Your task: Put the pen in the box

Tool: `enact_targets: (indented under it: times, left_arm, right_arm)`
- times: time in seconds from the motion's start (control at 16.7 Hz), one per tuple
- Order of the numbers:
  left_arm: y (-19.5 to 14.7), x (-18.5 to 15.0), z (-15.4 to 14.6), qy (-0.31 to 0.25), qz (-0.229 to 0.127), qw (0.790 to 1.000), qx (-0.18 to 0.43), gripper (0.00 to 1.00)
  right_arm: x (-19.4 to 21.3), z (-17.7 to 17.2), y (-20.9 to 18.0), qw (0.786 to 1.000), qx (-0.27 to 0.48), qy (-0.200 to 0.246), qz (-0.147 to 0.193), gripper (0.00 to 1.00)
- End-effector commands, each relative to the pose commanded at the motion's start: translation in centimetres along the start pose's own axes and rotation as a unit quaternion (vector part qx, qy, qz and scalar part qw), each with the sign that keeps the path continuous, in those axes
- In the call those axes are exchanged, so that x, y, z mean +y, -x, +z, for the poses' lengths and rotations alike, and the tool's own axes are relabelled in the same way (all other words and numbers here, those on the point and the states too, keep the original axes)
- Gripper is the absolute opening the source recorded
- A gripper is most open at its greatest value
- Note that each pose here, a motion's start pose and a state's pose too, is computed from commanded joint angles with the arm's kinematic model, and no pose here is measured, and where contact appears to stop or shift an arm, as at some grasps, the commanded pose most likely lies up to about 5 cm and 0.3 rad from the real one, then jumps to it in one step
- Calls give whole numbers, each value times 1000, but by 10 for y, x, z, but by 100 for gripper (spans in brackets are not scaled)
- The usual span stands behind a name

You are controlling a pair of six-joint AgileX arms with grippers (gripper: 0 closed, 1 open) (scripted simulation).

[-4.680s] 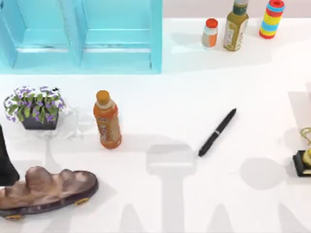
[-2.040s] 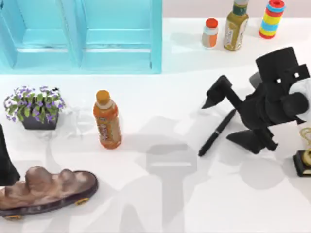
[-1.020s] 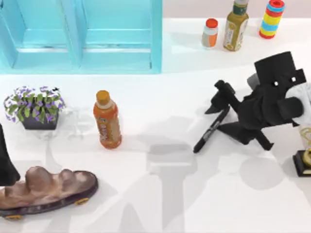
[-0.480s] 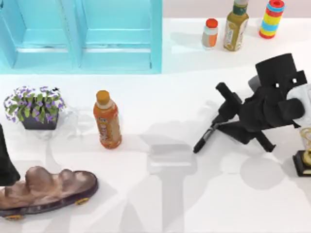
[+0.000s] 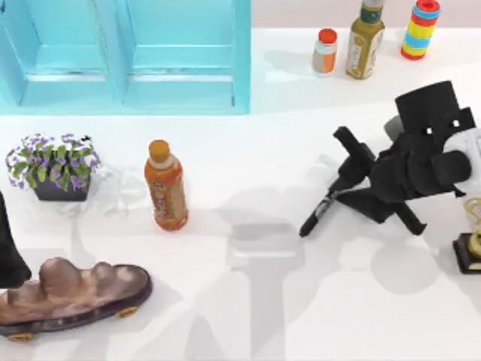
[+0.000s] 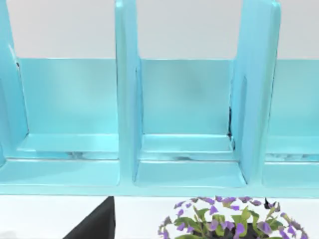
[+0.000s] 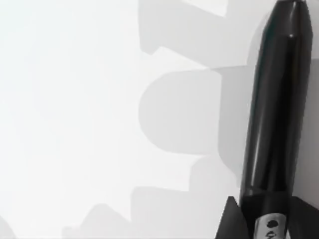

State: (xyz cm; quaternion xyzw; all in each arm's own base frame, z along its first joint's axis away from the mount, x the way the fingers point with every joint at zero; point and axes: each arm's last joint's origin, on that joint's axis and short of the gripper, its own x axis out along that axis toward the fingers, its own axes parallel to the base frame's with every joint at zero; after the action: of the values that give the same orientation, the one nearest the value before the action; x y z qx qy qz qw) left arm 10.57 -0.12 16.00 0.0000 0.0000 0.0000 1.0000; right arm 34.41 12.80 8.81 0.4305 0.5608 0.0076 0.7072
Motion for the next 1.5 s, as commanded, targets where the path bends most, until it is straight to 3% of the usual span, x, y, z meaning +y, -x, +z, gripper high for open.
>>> enact_targets:
  times: [0.66, 1.02, 1.32, 1.5]
  left_arm:
    - [0, 0, 0, 0, 0, 1000, 0, 100]
    - [0, 0, 0, 0, 0, 1000, 0, 100]
    - [0, 0, 0, 0, 0, 1000, 0, 100]
    - [0, 0, 0, 0, 0, 1000, 0, 100]
  right_arm:
    - [57, 0, 73, 1000, 0, 0, 0, 0]
    - [58, 0, 75, 1000, 1, -1, -1, 0]
    - [48, 39, 123, 997, -55, -30, 46, 0]
    - [18, 71, 169, 990, -111, -65, 64, 0]
